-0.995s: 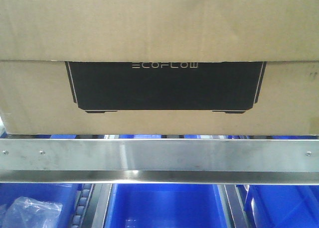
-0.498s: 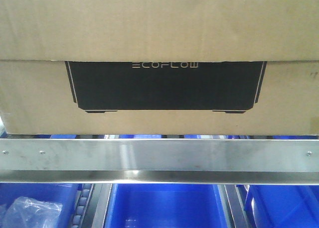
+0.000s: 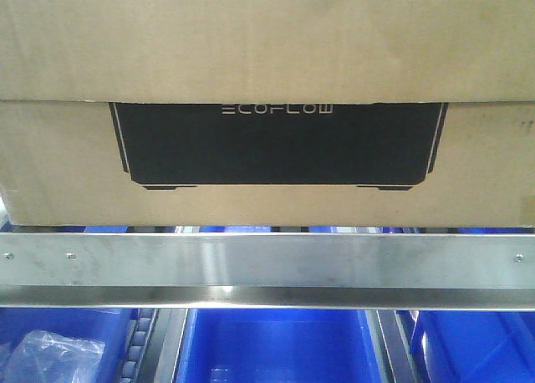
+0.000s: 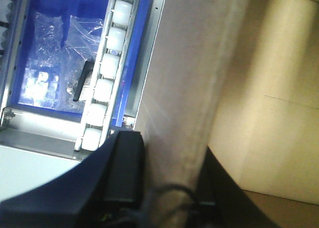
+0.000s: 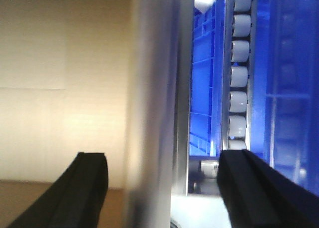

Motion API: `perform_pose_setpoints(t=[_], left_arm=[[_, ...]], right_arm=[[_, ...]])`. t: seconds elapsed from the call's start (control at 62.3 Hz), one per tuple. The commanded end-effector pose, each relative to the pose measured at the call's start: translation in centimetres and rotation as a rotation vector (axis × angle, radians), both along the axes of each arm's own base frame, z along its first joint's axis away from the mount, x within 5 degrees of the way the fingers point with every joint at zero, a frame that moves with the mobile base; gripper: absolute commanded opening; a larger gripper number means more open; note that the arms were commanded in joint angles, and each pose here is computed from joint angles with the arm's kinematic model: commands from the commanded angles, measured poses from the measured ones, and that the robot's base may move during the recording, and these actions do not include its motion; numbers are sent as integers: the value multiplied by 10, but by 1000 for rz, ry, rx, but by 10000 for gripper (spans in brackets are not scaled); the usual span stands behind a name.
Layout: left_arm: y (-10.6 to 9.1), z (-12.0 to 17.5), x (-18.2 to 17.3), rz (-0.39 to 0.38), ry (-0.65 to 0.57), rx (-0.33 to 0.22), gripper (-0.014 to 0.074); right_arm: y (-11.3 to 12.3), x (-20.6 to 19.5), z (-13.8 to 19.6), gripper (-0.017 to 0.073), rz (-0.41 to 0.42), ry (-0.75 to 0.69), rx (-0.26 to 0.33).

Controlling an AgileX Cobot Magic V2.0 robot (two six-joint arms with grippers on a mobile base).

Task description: Grab box from left shelf to table start

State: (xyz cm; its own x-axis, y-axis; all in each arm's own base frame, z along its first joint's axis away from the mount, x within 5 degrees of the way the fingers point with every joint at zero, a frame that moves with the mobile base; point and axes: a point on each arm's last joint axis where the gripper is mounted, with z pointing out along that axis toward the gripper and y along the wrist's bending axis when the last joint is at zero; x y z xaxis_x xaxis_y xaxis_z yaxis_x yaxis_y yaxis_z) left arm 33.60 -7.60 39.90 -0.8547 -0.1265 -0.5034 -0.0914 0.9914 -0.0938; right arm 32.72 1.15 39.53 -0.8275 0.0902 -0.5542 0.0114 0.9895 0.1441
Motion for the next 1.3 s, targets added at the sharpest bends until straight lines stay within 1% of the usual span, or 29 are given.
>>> perform_pose_setpoints(t=[0.0, 0.048, 0.177, 0.225, 0.337, 0.562, 1.14, 1.204, 1.284], left_arm=[[2, 21, -4, 52, -105, -55, -17], [2, 21, -4, 52, -105, -55, -17], [2, 21, -4, 52, -105, -55, -17], [2, 21, -4, 52, -105, -55, -17], [2, 21, -4, 52, -105, -55, -17], [2, 21, -4, 52, -105, -55, -17], [2, 21, -4, 52, -105, -55, -17], [2, 21, -4, 52, -105, -55, -17], [2, 21, -4, 52, -105, -55, -17]], right_arm=[[-1, -7, 27, 557, -30, -136, 16], [0, -7, 27, 538, -36, -131, 24], [5, -4, 23, 457, -22, -110, 23], [6, -3, 21, 445, -17, -105, 25], [13, -3, 21, 445, 1, -107, 14], [11, -3, 21, 445, -3, -103, -16], [11, -4, 20, 444, -2, -91, -14], [11, -4, 20, 405, -2, -91, -14], [11, -4, 20, 304, -2, -91, -14]])
